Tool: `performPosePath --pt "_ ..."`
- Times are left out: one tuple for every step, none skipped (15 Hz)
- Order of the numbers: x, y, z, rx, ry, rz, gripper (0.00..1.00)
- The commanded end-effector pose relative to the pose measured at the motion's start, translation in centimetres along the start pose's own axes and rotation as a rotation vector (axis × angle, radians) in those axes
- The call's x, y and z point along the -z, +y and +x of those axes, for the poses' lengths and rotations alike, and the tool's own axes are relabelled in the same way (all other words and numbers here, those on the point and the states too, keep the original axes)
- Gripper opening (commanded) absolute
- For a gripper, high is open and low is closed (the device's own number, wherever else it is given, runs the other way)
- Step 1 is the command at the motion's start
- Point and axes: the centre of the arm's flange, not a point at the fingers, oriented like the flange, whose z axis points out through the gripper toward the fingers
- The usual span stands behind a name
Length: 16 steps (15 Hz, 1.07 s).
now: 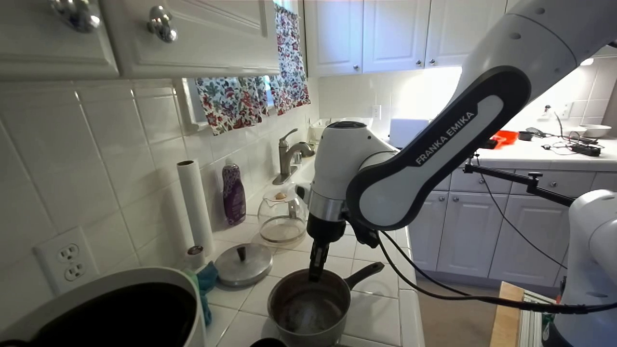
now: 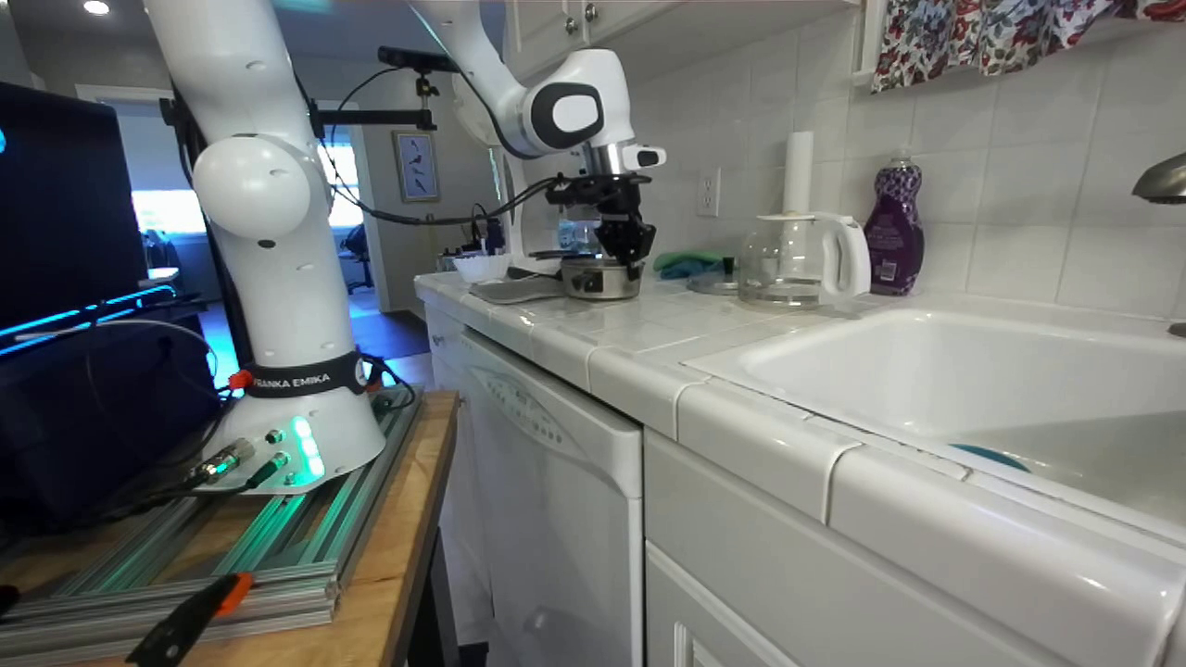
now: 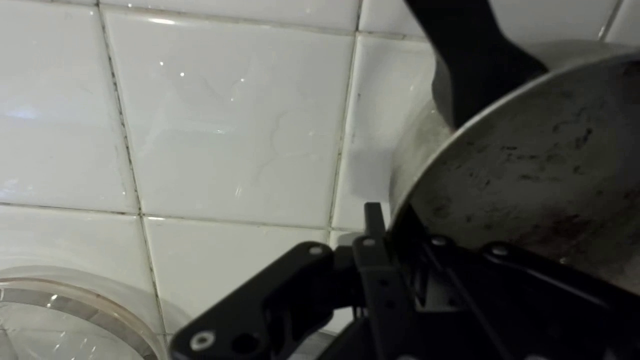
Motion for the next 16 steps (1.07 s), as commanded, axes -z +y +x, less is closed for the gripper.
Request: performPosePath --pt "0.0 0.0 0.4 0.012 -0.009 0.012 0.03" --pt "0.0 0.0 0.4 0.013 -0.009 0.011 0.02" --pt "0.1 0.1 0.2 0.011 -0.005 0.007 0.03" --pt "0.1 0.2 0.0 0.011 0.002 0.007 0.03" --pt "0.2 0.2 -0.3 0.008 0.008 0.007 0.03" --pt "0.3 0.2 -0.7 0.003 0.019 0.007 0.03" --pt "0.4 0.3 -1.0 -0.004 0.025 0.005 0.03" --pt "0.6 0.3 -1.4 -0.012 0.033 -0.003 0.03" --pt "0.9 0.2 -1.7 -0.016 0.04 -0.01 0.03" --pt "1.2 0.2 -2.1 -0.021 0.05 -0.018 0.03" --pt "1.5 0.1 -2.5 -0.026 0.061 -0.024 0.03" --pt "1.7 0.0 -2.8 -0.031 0.073 -0.028 0.03" --pt "2.0 0.0 -3.2 -0.04 0.082 -0.032 0.03" --pt "2.3 0.0 -3.6 -0.05 0.089 -0.034 0.03" --pt "2.4 0.1 -4.1 -0.06 0.098 -0.035 0.03" --pt "2.7 0.2 -4.7 -0.076 0.105 -0.035 0.03"
